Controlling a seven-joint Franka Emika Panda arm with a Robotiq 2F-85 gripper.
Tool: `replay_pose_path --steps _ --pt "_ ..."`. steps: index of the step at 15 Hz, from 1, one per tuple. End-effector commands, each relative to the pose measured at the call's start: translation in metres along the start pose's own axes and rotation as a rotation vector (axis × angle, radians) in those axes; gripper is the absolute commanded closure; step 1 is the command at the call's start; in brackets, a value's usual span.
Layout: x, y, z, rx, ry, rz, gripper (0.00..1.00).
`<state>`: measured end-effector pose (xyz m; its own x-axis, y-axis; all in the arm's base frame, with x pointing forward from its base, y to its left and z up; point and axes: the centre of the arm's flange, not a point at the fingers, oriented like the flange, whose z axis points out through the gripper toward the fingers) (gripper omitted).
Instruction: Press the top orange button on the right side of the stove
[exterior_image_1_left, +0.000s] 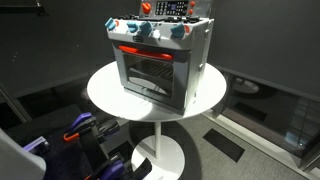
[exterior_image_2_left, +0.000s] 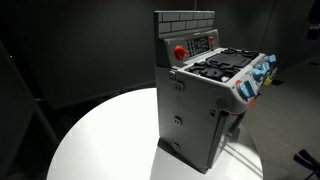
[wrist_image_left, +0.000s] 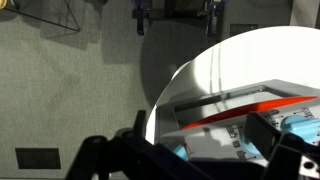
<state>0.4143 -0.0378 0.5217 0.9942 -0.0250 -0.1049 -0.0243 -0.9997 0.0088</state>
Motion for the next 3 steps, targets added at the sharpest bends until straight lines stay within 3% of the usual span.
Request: replay_pose_path --steps 1,3 --pt "-0.0027 0.0006 0.0012 0.001 -0.002 -0.001 0.0" --pt "-0.004 0.0011 0.0022 0.002 -0.004 -0.001 0.0"
